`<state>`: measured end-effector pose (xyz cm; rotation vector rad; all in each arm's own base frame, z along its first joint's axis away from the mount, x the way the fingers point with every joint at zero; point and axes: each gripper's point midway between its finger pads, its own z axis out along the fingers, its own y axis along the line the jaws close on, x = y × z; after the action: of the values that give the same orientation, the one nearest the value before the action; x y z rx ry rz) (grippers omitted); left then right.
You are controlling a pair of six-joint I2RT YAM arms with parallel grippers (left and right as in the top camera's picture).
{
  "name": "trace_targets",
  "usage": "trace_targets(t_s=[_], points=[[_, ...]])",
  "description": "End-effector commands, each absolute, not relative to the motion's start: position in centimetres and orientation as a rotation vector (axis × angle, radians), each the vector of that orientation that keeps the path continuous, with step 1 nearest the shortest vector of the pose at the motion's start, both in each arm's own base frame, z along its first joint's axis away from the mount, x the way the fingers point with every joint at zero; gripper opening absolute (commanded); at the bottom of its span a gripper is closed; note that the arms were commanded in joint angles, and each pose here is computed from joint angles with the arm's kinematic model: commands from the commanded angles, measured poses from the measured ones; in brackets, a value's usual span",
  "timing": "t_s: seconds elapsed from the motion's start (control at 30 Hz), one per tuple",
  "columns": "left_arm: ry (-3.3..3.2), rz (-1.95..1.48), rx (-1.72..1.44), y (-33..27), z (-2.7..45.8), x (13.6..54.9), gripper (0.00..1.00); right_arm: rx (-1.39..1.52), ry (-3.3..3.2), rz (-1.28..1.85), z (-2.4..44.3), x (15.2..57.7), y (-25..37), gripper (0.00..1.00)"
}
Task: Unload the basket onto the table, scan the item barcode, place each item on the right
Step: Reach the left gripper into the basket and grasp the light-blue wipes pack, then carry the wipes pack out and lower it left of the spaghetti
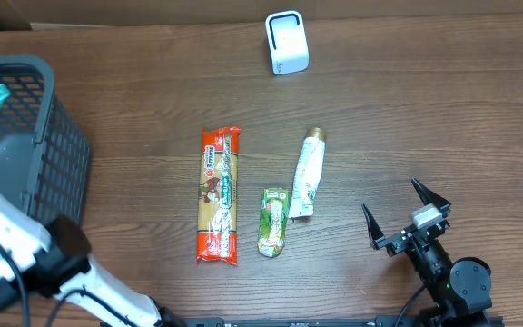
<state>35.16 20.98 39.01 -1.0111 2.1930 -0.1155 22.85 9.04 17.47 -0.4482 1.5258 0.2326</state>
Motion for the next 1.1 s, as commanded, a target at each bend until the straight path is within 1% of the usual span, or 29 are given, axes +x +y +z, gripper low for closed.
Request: trace_targets(t_s=[0.0, 0.17, 0.27, 0.37, 0.5, 0.67, 0.83, 1.07], points=[[2.156, -0.208, -0.696, 14.9, 44.0, 34.3, 0.12, -0.441, 1.522, 0.237, 17.3, 22.8, 9.1, 1.0], [2.189, -0.246, -0.465, 8.8, 45.5, 33.9, 0.16, -0.441, 1.522, 0.237, 17.3, 22.8, 9.1, 1.0], [2.262, -0.3, -0.359, 5.0, 44.4, 34.2, 0.17, -0.441, 1.522, 0.237, 17.3, 22.8, 9.1, 1.0], [2.375, -0.316, -0.297, 2.3, 41.8, 34.6, 0.17, -0.441, 1.522, 0.237, 17.3, 22.8, 9.1, 1.0], [2.6, -0.267, -0.249, -0.1, 35.8, 34.9, 0.21, -0.441, 1.522, 0.237, 17.3, 22.8, 9.1, 1.0], [2.886, -0.155, -0.21, -1.4, 27.0, 34.1, 0.2, -0.441, 1.522, 0.237, 17.3, 22.8, 9.1, 1.0], [3.048, -0.042, -0.206, -1.2, 18.3, 33.4, 0.21, -0.441, 1.522, 0.237, 17.3, 22.8, 9.1, 1.0], [3.082, 0.062, -0.218, 0.0, 8.1, 32.6, 0.24, -0.441, 1.522, 0.237, 17.3, 22.8, 9.1, 1.0]])
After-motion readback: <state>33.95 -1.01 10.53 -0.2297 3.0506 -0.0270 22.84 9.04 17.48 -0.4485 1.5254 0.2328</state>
